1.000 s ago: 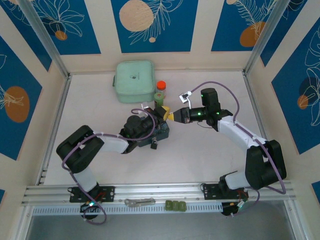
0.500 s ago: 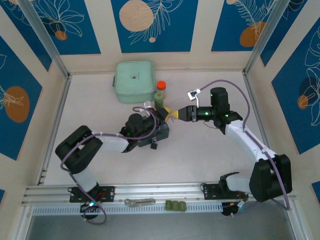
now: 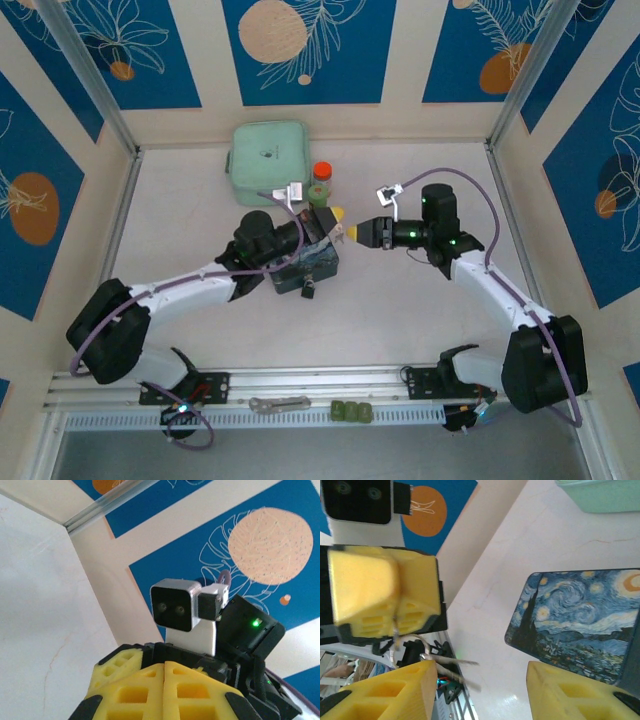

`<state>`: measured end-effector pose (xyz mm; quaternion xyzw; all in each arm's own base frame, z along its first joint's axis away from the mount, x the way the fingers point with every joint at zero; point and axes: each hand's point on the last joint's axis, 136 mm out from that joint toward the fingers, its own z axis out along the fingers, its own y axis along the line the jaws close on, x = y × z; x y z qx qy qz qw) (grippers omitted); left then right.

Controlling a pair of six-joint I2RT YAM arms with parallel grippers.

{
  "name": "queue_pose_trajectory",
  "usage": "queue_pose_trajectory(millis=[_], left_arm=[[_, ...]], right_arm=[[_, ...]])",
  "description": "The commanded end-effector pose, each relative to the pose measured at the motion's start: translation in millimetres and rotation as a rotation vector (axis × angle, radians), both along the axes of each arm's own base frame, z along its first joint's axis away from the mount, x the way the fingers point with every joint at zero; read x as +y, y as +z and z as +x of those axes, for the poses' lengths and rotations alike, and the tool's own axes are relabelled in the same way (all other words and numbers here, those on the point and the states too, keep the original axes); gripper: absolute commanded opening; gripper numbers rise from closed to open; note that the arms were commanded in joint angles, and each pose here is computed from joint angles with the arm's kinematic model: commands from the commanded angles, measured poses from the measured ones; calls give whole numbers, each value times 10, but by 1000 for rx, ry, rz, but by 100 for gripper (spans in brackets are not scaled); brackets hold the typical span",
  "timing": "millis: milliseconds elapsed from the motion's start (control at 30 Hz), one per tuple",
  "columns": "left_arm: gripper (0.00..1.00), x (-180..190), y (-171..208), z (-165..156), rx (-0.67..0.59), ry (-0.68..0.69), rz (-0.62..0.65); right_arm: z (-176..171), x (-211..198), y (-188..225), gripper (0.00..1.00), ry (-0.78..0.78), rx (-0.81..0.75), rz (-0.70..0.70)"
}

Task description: Unlock a padlock with a key

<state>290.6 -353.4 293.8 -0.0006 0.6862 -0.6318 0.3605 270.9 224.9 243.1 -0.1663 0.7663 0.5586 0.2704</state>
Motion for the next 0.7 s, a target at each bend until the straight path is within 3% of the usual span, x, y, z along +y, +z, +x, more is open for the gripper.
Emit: queue_pose_trajectory(millis=[0,400,667], left_arm=[[0,-75,100,-59,-82,-60,11],[0,-134,137,-19,-82,-69,-49],[0,-81,156,13,-57,-40,-119]], right_arm=[[-98,62,283,50,51,-54,87],[-197,199,273,35,97,-46,102],[-184,193,146,39,86,-21,80]])
